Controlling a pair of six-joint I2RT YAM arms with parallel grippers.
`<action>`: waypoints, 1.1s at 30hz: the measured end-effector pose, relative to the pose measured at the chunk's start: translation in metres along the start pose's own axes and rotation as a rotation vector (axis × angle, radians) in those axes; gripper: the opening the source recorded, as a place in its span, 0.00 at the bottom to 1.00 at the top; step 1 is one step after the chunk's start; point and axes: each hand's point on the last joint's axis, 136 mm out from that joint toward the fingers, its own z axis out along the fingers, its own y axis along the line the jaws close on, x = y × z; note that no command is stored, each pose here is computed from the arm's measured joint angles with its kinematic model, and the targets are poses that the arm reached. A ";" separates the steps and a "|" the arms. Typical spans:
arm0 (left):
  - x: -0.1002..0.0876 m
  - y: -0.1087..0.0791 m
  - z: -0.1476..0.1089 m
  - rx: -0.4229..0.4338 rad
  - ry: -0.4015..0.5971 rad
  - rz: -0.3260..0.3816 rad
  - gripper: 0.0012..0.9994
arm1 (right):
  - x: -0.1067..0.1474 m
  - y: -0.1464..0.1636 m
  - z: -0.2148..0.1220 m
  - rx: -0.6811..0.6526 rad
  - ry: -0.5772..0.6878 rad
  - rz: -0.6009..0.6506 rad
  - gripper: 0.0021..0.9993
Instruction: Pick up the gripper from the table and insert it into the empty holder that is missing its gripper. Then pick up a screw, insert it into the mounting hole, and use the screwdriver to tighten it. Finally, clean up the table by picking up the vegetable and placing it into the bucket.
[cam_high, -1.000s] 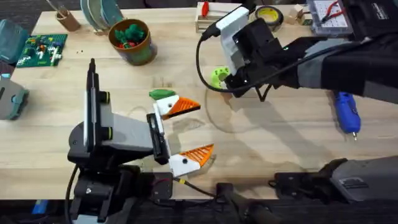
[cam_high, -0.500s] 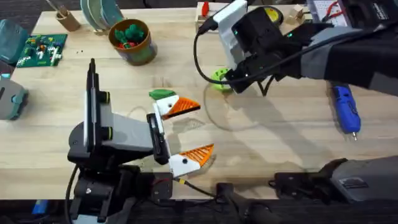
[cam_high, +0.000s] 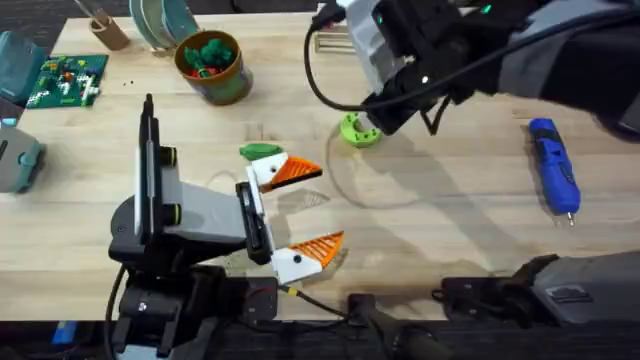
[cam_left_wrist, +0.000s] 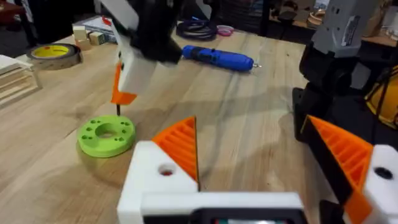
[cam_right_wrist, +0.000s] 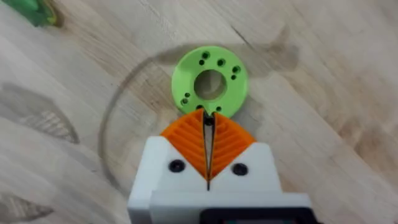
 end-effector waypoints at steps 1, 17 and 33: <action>0.000 0.000 0.000 0.000 0.000 0.000 0.99 | -0.003 -0.001 -0.006 0.000 -0.002 -0.009 0.00; 0.000 0.000 0.000 0.000 0.000 0.000 0.99 | -0.055 0.048 -0.108 -0.093 -0.095 -0.182 0.00; 0.000 0.000 0.000 0.000 0.000 0.000 0.99 | -0.064 0.145 -0.149 -0.296 -0.193 -0.384 0.00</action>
